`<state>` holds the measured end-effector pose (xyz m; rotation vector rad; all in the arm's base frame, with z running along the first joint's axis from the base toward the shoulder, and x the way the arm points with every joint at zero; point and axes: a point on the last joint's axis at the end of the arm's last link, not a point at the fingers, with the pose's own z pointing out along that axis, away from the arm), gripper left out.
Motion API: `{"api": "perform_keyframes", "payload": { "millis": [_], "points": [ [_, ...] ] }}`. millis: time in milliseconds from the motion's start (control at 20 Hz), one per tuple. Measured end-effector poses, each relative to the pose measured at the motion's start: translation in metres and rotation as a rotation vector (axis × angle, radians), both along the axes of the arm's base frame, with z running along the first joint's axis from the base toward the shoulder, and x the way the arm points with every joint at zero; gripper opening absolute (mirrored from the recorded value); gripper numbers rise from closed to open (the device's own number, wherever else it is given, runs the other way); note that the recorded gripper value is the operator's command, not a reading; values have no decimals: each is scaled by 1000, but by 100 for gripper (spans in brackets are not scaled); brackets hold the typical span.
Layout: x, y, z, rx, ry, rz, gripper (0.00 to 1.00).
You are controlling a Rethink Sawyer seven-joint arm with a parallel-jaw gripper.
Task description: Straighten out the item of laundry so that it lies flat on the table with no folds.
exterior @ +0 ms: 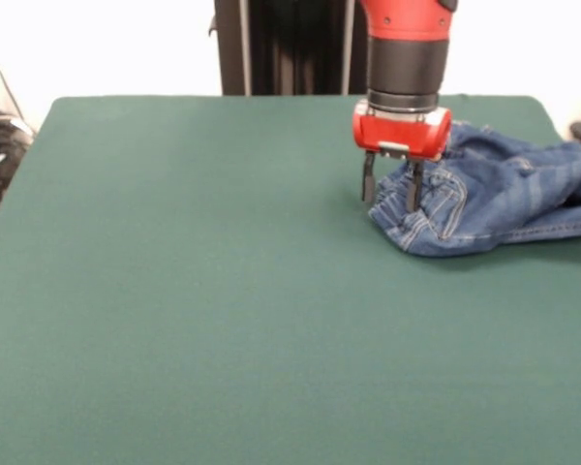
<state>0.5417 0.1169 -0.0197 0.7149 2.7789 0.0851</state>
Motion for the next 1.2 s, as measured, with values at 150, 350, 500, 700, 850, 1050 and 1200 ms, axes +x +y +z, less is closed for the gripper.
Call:
{"api": "perform_keyframes", "payload": {
  "millis": [150, 350, 500, 700, 850, 1050, 1200],
  "points": [
    [0, 2, 0, 2, -1, 6, 100],
    [0, 5, -1, 12, -1, 15, 100],
    [1, 4, -1, 21, -2, 14, 100],
    [4, 7, -1, 46, -4, 14, 100],
    [7, 11, -2, 83, -6, 12, 100],
    [11, 16, -1, 117, -12, 19, 100],
    [13, 18, 0, 136, -16, 23, 100]
  ]
}}
